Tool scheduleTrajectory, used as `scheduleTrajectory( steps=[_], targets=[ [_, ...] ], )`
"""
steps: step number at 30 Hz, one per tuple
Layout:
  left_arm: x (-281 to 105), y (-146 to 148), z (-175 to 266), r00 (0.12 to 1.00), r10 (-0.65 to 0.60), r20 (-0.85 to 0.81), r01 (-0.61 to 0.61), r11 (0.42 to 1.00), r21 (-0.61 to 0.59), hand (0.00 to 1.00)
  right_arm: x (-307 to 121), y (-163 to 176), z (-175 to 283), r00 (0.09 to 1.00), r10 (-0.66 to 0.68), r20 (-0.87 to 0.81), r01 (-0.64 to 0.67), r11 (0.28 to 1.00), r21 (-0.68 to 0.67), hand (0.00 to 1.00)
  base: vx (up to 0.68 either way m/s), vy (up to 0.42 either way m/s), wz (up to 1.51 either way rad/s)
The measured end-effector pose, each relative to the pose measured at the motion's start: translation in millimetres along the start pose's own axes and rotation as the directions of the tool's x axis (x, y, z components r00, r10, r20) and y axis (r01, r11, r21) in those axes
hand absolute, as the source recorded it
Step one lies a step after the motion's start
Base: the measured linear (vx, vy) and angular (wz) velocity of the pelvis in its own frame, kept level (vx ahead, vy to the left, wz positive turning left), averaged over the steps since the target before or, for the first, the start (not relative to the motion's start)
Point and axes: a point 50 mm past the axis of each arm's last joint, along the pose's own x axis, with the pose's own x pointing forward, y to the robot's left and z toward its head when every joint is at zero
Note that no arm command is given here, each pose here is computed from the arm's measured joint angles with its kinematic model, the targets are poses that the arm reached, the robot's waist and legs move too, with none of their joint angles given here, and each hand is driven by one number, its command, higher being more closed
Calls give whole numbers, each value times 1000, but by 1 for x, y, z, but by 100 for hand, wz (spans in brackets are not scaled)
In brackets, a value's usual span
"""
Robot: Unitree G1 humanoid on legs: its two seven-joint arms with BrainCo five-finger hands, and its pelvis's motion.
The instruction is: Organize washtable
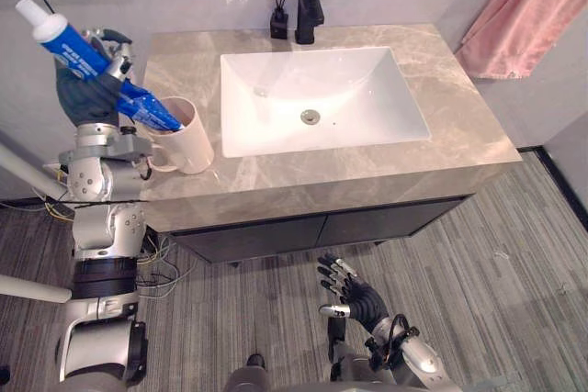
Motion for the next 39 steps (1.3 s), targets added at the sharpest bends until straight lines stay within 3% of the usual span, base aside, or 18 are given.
scheduleTrajectory(
  steps=[12, 26, 39],
  targets=[
    [-10, -21, -6, 990, -136, -33, 136, 991, 3, 100, -1, -2, -3, 1000, -5, -19, 4, 1000, -10, 0, 0, 0, 0],
    [-26, -10, -41, 978, -70, -198, 88, 993, 82, 100, -6, 0, -9, 999, -2, -45, 2, 1000, -13, 0, 3, 8, 0],
    [-29, -4, -50, 970, -22, -241, 48, 994, 100, 100, -8, 0, -11, 999, -9, -53, 9, 1000, -5, 0, 0, 0, -2]
  ],
)
